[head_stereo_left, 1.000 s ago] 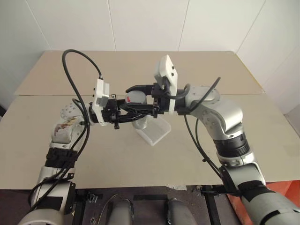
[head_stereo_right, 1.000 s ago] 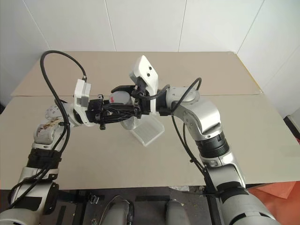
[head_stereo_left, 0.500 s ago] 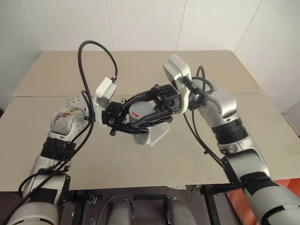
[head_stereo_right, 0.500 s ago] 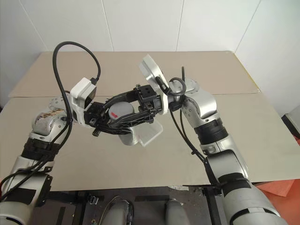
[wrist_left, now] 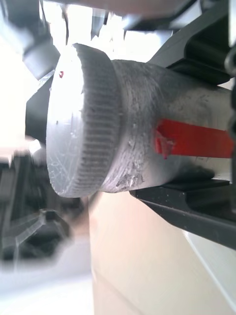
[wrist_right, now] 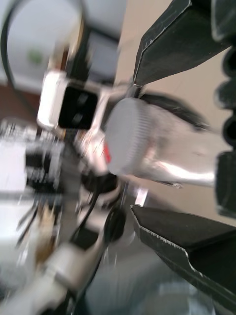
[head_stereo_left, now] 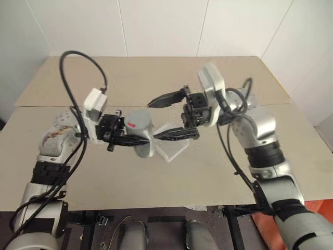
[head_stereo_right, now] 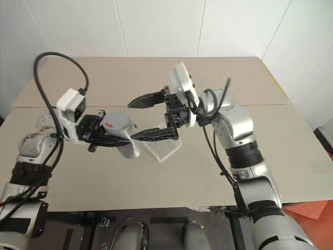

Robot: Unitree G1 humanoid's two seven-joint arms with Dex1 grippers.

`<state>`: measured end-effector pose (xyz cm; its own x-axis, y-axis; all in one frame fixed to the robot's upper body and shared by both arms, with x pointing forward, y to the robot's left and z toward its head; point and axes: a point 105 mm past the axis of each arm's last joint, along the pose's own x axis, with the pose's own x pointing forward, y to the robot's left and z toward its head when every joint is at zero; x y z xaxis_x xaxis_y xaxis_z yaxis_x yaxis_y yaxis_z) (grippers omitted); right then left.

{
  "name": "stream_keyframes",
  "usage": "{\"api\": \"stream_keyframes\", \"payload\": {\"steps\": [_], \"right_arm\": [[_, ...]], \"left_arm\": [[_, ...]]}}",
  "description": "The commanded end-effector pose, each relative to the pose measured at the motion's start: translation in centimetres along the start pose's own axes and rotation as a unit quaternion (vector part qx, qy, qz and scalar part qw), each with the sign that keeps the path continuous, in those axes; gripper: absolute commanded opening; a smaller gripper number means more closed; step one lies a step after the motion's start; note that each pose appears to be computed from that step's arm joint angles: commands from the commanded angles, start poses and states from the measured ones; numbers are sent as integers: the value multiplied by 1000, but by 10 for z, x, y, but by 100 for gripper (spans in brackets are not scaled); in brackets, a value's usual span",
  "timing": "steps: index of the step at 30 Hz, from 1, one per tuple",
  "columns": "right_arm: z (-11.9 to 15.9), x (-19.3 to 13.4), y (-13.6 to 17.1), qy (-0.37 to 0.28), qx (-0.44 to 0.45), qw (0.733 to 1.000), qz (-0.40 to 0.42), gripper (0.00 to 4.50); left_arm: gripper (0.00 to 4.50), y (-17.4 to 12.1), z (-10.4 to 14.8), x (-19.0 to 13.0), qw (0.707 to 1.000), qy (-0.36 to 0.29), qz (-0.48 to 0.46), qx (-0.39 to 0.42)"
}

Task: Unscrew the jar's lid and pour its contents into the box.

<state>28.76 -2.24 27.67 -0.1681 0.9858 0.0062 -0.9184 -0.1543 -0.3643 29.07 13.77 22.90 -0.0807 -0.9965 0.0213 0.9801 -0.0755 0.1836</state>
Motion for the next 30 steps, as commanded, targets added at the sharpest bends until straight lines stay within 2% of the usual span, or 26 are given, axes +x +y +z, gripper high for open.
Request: {"api": "stream_keyframes", "payload": {"steps": [1,10,20,24,30], "right_arm": [[15,3,6,11,-32,999,-38,448],[15,45,-5,17,10,991,-132,448],[8,67,-11,34,6,987,-154,448],[0,63,-19,48,10,982,-182,448],[-4,34,-32,62,8,973,-220,448]], "left_arm": [[193,2,5,-10,999,-3,32,19],[193,2,0,3,1000,-4,19,23],[193,4,1,5,999,-3,20,29],[193,4,1,4,999,-2,23,30],[193,2,3,-2,999,0,30,31]]}}
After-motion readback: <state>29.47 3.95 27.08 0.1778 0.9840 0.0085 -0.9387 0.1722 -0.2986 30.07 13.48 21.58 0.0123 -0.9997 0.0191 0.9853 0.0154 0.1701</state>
